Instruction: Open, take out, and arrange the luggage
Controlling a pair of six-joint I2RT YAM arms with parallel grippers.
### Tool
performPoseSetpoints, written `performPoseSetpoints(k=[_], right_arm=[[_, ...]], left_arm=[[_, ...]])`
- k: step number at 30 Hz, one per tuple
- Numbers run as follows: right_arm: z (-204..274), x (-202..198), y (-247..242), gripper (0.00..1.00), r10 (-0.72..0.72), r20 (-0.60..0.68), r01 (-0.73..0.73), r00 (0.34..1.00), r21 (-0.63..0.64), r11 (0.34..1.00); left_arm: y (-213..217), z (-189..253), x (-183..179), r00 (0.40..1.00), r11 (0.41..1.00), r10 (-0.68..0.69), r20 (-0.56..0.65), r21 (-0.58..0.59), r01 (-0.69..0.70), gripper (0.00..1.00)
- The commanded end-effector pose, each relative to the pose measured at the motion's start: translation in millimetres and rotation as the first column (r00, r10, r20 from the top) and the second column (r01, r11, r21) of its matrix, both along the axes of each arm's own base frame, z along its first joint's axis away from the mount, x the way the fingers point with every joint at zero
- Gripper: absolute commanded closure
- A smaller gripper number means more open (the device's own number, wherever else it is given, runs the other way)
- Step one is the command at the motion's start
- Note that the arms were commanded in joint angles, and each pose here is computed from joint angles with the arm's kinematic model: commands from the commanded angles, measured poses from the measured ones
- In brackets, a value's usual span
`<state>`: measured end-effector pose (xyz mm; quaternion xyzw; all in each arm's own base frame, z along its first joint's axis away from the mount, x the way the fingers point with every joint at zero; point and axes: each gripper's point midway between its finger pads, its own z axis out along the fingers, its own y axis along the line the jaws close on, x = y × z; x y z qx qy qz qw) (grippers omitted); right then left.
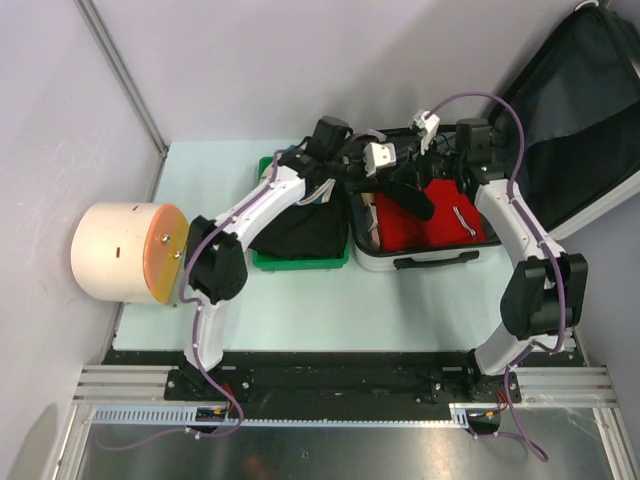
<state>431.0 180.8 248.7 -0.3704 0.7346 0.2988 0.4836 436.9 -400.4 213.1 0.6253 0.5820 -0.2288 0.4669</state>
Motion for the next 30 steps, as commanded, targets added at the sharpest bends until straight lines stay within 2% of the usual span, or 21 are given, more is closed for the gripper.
performPoseSetpoints(k=[1,3,4,7,10,14,15,16,17,18,19,21,23,25,27,30], right_arm=[[83,-20,11,1.00,0.040,0.196,-0.057,0.980,0.081,0.995],[98,-17,8,1.00,-0.019,0.201,-0.003,0.979,0.107,0.994],[106,-14,7,0.70,-0.040,0.217,0.014,0.975,0.124,0.992],[131,-5,-6,0.18,-0.126,0.214,0.087,0.969,0.185,0.979],[148,2,-18,0.02,-0.177,0.205,0.130,0.963,0.221,0.966],[150,8,-31,0.00,-0.217,0.203,0.172,0.955,0.216,0.961],[147,8,-33,0.00,-0.225,0.197,0.184,0.954,0.210,0.960],[146,9,-36,0.00,-0.234,0.196,0.193,0.952,0.208,0.959],[143,10,-37,0.00,-0.235,0.189,0.196,0.954,0.205,0.959],[141,10,-37,0.00,-0.236,0.181,0.199,0.955,0.203,0.959],[139,10,-38,0.00,-0.236,0.178,0.199,0.955,0.199,0.959],[136,12,-38,0.00,-0.236,0.171,0.202,0.957,0.195,0.960],[133,14,-38,0.00,-0.237,0.165,0.205,0.957,0.191,0.960],[130,15,-39,0.00,-0.239,0.161,0.209,0.957,0.183,0.961],[126,15,-40,0.00,-0.240,0.157,0.213,0.958,0.169,0.962],[117,12,-42,0.00,-0.239,0.144,0.218,0.960,0.150,0.964]], left_arm=[[22,121,-25,0.997,0.983,0.045,0.063,-0.183,-0.033,1.00],[36,157,-28,0.991,0.971,0.091,0.095,-0.230,-0.067,1.00],[43,167,-25,0.986,0.963,0.138,0.092,-0.245,-0.112,1.00],[66,204,-18,0.964,0.937,0.233,0.128,-0.295,-0.187,1.00],[92,231,-4,0.917,0.910,0.344,0.203,-0.315,-0.271,1.00],[133,259,26,0.804,0.866,0.486,0.342,-0.311,-0.392,1.00],[143,272,31,0.766,0.863,0.500,0.405,-0.309,-0.400,1.00],[146,268,43,0.749,0.858,0.511,0.422,-0.296,-0.419,1.00],[158,281,50,0.713,0.845,0.534,0.454,-0.311,-0.435,1.00],[168,283,62,0.674,0.832,0.554,0.489,-0.300,-0.466,1.00],[171,273,79,0.663,0.827,0.559,0.497,-0.284,-0.485,1.00],[192,286,96,0.598,0.803,0.586,0.547,-0.294,-0.519,1.00],[204,267,118,0.571,0.799,0.569,0.591,-0.233,-0.555,1.00],[209,251,126,0.588,0.795,0.571,0.574,-0.208,-0.569,1.00],[216,222,124,0.640,0.803,0.563,0.524,-0.162,-0.574,1.00],[210,162,99,0.753,0.846,0.499,0.430,-0.054,-0.530,1.00]])
